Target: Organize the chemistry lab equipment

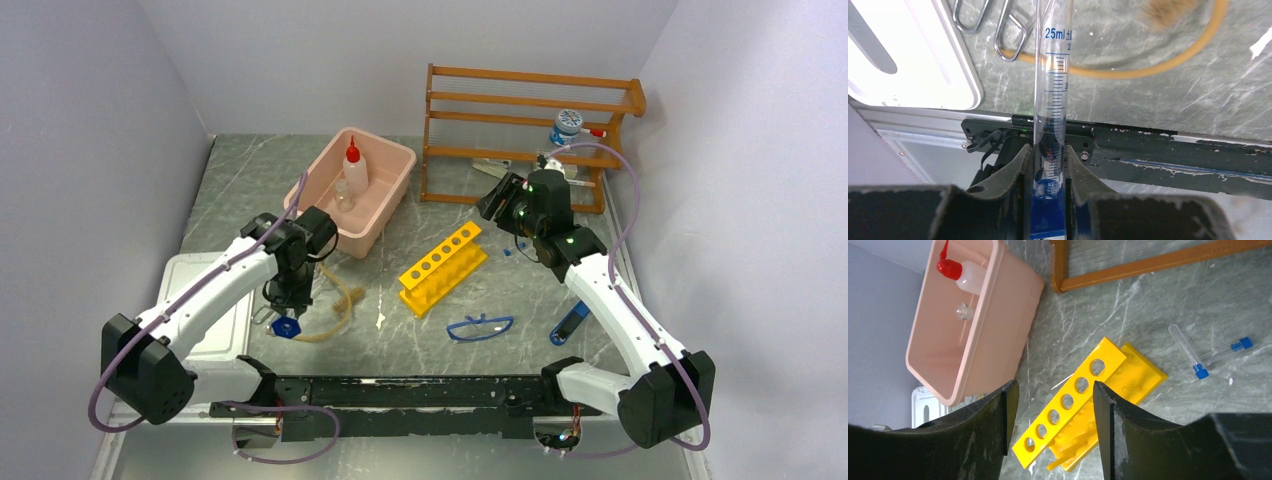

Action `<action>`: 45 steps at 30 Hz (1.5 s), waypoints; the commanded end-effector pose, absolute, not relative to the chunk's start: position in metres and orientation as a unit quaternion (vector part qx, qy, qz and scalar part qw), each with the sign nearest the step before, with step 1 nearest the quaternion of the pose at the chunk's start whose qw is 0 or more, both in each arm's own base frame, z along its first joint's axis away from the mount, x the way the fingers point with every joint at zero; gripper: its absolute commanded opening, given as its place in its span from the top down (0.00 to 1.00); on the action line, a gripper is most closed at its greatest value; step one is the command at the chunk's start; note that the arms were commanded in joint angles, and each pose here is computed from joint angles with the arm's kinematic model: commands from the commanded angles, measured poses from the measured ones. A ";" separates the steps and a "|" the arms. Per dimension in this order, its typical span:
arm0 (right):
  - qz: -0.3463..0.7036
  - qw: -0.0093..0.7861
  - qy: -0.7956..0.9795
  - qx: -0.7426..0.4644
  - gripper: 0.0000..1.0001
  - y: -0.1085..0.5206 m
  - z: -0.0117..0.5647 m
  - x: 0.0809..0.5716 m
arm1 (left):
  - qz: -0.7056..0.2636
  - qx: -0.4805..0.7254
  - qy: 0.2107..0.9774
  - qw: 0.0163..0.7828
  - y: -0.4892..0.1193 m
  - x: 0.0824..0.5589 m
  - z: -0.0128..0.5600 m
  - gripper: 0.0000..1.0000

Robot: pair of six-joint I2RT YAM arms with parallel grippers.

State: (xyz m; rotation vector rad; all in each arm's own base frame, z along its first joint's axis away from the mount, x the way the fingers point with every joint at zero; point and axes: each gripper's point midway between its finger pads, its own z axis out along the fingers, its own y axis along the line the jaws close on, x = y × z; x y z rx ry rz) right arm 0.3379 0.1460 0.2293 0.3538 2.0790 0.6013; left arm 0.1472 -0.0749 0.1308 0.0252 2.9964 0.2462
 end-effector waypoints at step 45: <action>0.201 0.495 0.830 0.162 0.39 0.127 0.262 0.346 | -0.079 0.186 0.929 0.311 -0.210 0.439 0.134 0.95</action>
